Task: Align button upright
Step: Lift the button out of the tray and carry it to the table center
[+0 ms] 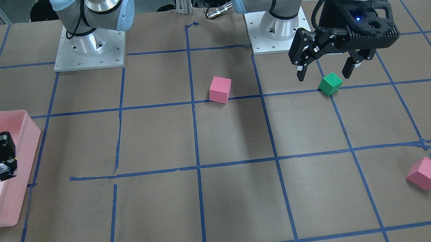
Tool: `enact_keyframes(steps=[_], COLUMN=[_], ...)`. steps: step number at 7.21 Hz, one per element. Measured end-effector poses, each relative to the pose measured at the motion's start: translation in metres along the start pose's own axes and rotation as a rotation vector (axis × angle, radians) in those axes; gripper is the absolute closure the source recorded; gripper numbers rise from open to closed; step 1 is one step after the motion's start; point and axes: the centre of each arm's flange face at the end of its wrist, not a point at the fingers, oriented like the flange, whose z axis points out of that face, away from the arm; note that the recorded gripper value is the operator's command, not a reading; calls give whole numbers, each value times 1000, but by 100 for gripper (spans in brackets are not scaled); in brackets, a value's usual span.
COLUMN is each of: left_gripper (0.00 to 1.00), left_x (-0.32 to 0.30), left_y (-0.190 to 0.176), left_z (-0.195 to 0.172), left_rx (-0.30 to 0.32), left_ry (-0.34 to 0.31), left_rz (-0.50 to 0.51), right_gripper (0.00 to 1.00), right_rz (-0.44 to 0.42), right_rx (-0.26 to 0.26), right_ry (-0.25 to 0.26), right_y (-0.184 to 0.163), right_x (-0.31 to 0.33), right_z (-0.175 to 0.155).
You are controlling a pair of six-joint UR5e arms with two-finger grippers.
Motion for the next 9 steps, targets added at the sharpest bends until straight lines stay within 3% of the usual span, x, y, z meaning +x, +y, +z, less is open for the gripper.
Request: enact_keyframes(steps=[3, 6, 9], left_gripper=[0, 0, 0], left_x=[2, 4, 5], left_y=[3, 10, 20], left_z=[-3, 23, 12], left_rx=[10, -51, -32], left_ry=[10, 36, 33], left_rz=[6, 14, 18], right_gripper=[100, 100, 100], right_rz=[69, 186, 221], right_rx=[16, 72, 67], right_ry=[-4, -47, -81], right_y=[-28, -60, -62], right_x=[-129, -251, -342], right_z=[15, 79, 150])
